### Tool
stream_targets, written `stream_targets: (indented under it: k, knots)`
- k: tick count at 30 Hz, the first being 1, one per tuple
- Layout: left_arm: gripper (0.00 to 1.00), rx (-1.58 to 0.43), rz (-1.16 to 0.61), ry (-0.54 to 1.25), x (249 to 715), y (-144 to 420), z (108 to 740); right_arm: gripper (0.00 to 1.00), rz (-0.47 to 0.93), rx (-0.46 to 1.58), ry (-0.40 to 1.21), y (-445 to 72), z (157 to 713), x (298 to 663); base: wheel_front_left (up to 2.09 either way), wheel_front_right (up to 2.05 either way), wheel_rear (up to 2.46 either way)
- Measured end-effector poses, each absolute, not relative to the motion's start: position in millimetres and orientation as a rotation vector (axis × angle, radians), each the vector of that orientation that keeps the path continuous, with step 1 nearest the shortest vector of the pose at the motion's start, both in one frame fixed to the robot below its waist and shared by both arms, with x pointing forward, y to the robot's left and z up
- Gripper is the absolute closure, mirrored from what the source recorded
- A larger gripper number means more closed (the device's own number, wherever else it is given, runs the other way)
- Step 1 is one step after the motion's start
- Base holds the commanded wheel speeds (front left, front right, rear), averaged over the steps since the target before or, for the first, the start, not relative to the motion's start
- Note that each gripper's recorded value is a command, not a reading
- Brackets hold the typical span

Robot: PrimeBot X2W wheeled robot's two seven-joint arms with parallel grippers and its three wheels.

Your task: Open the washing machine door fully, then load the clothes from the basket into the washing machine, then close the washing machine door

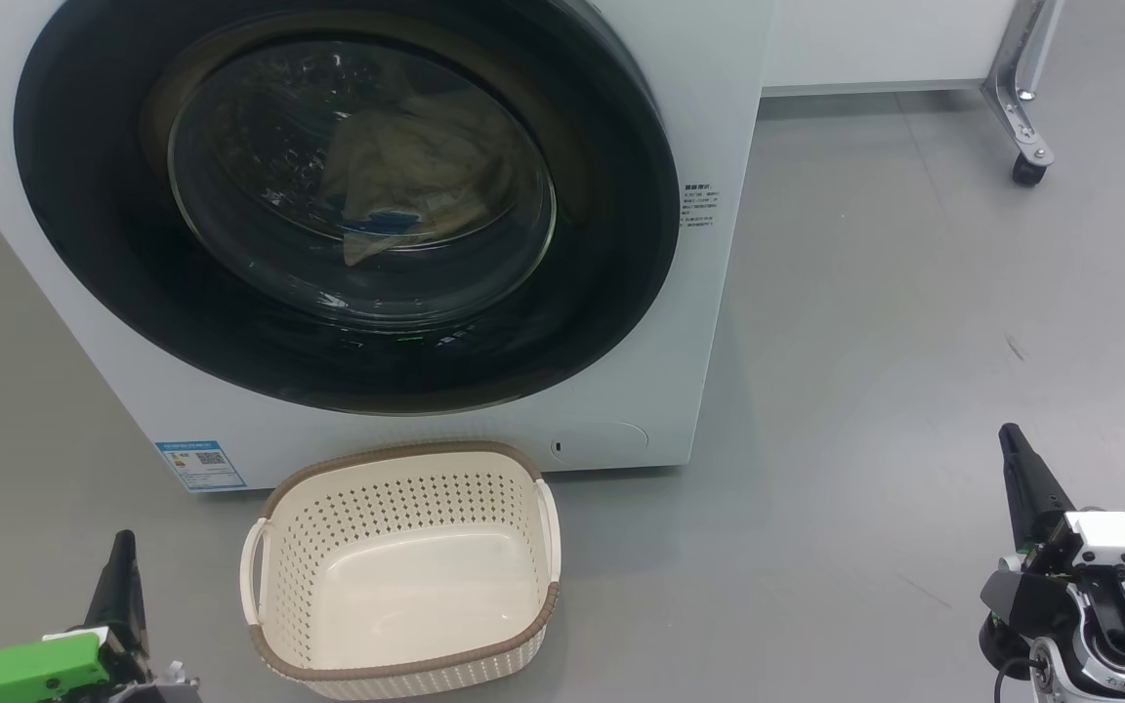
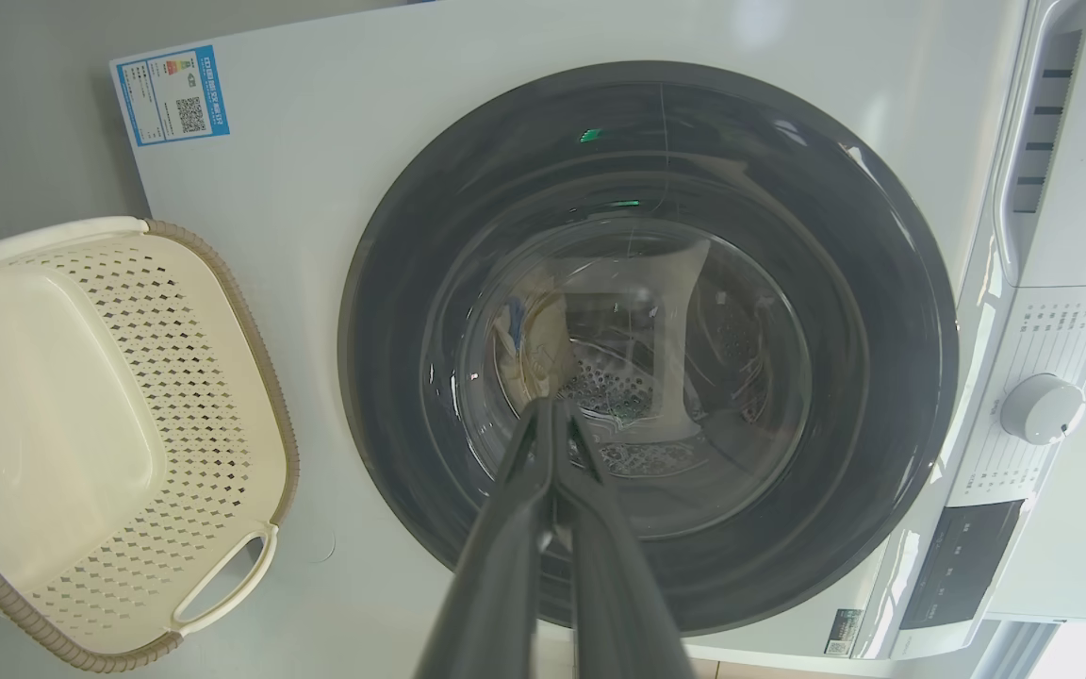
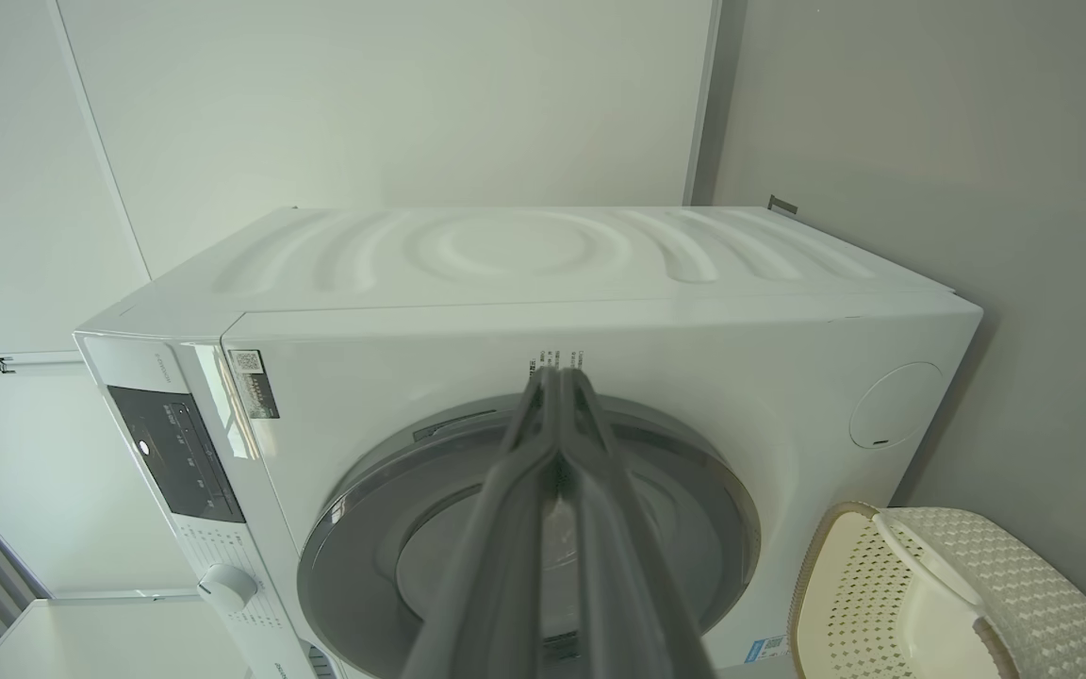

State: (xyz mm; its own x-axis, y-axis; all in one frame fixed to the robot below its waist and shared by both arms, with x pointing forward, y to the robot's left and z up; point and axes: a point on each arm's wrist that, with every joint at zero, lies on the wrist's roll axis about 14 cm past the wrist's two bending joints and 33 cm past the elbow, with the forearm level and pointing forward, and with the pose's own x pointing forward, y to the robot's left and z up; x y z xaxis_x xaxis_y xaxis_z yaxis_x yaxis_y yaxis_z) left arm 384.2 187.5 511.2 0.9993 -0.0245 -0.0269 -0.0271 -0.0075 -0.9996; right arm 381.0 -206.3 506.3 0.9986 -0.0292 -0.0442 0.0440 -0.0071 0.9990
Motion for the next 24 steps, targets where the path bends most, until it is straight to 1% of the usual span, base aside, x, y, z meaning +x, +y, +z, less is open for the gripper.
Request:
stream_targets:
  k: [24]
  knots:
    - [1.0, -1.579, 0.003, 0.04, 384.2, 187.6, 511.2, 1.0, -0.058, 1.577, 0.011, -206.4, 506.3, 381.0, 0.0, 0.0, 0.0]
